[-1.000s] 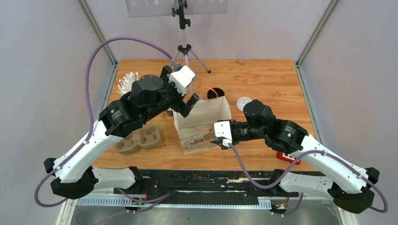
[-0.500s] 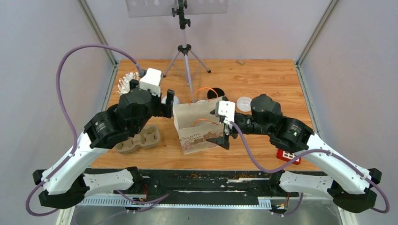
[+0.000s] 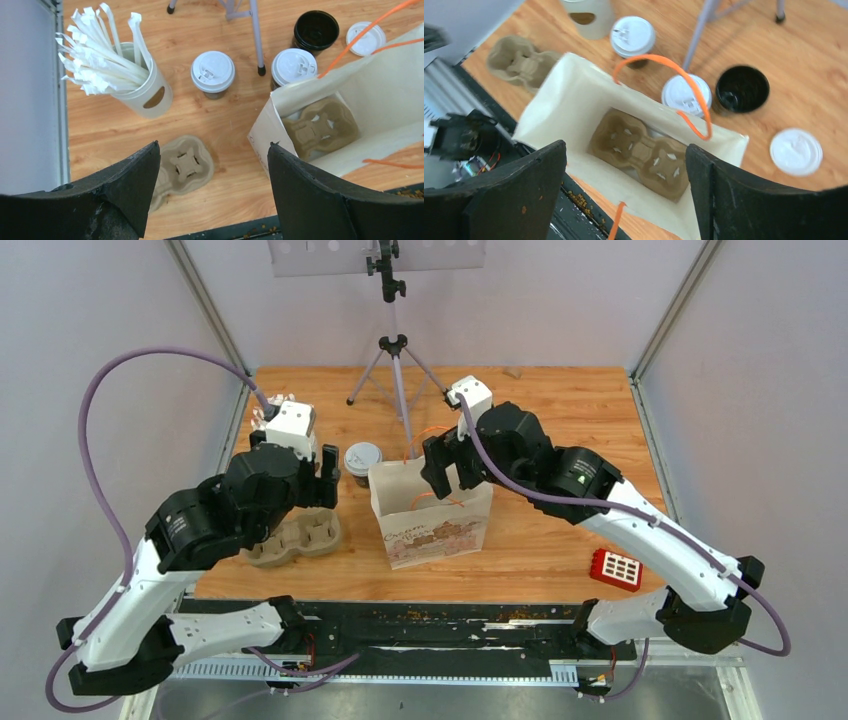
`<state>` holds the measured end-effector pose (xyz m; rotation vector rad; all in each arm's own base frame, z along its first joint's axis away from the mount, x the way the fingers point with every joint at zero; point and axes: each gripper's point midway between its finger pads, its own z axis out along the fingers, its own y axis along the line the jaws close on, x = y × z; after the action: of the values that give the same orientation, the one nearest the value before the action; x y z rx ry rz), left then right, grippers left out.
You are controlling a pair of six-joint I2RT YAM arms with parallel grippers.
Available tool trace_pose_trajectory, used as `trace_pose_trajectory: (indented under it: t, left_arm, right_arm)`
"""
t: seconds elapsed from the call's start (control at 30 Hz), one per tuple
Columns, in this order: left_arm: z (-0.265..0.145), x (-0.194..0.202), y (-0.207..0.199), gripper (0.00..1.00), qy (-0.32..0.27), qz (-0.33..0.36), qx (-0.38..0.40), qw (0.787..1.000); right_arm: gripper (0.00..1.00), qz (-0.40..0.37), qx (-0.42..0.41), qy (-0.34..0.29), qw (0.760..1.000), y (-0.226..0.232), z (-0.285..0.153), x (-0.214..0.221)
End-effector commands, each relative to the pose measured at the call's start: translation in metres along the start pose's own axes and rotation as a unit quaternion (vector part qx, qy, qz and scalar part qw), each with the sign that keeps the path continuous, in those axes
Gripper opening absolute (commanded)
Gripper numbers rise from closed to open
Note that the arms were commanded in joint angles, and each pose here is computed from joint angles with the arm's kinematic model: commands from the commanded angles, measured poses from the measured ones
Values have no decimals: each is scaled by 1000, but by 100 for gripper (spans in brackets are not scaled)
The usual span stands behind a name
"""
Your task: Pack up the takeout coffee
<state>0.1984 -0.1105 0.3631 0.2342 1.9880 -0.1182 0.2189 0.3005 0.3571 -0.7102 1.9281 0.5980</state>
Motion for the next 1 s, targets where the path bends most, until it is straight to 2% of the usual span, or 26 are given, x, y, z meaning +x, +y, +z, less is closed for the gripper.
trace_pose_trajectory:
  t: [0.0, 0.07, 0.27, 0.37, 0.53, 0.7, 0.97]
  left_arm:
    - [-7, 10, -2, 84, 4, -29, 23, 999]
    - [-4, 15, -1, 83, 11, -34, 15, 999]
    - [14, 27, -24, 83, 26, -35, 40, 998]
    - [26, 34, -40, 82, 40, -35, 56, 997]
    - [42, 40, -56, 78, 50, -31, 62, 996]
    - [50, 39, -74, 70, 58, -35, 88, 994]
    - [57, 38, -109, 58, 72, -35, 153, 985]
  right_arm:
    - [82, 72, 113, -1, 991, -34, -9, -5]
    - [73, 81, 134, 12, 988, -43, -8, -3]
    - [59, 97, 175, 81, 976, -76, 4, 27]
    - [53, 97, 196, 95, 971, -94, 5, 38]
    - [45, 105, 179, 104, 973, -107, 11, 51]
    - [28, 104, 167, 119, 973, -113, 13, 66]
    - [1, 108, 154, 93, 978, -115, -8, 56]
